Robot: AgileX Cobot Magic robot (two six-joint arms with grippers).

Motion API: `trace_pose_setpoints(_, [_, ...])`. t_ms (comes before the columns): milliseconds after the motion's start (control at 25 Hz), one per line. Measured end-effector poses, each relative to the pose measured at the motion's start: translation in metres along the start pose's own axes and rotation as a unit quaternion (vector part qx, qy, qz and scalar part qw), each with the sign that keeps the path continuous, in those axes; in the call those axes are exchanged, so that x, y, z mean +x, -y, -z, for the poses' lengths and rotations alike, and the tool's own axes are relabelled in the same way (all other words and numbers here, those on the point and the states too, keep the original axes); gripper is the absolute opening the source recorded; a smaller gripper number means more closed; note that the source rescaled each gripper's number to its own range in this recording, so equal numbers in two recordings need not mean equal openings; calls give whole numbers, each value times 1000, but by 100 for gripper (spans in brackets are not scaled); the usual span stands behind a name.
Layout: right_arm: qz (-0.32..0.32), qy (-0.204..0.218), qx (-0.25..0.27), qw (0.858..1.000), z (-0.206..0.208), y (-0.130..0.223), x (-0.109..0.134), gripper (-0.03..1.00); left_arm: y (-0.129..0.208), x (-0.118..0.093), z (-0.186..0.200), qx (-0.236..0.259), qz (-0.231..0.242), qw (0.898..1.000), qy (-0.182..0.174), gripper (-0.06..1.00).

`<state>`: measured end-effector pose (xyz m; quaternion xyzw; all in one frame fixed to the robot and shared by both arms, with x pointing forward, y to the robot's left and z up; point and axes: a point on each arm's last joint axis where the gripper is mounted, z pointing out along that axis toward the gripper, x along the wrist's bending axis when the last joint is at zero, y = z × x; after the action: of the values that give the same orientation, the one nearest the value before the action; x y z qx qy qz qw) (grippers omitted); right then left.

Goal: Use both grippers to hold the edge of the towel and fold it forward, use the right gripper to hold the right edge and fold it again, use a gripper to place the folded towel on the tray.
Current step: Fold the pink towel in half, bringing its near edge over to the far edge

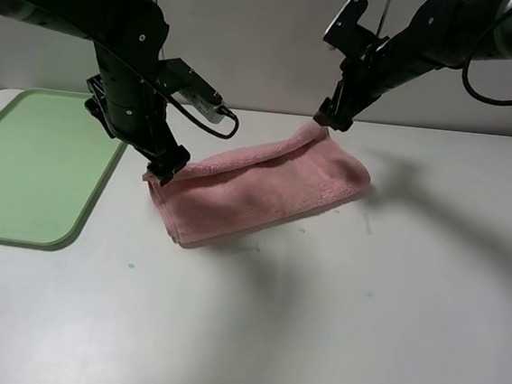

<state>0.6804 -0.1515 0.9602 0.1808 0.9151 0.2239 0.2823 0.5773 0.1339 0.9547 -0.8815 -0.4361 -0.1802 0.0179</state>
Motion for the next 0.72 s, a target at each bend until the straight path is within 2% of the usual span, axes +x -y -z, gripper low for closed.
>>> trace_pose_setpoints(400, [-5, 8, -4, 1000, 0, -1, -1, 100, 0, 0, 0, -1, 1, 1000, -2, 100])
trace_pose_setpoints(600, [-5, 10, -5, 1000, 0, -1, -2, 100, -1, 6, 0, -3, -2, 999, -34, 100])
trace_pose_setpoints(720, [-5, 10, -5, 1000, 0, -1, -2, 100, -1, 8, 0, -6, -2, 999, -41, 100])
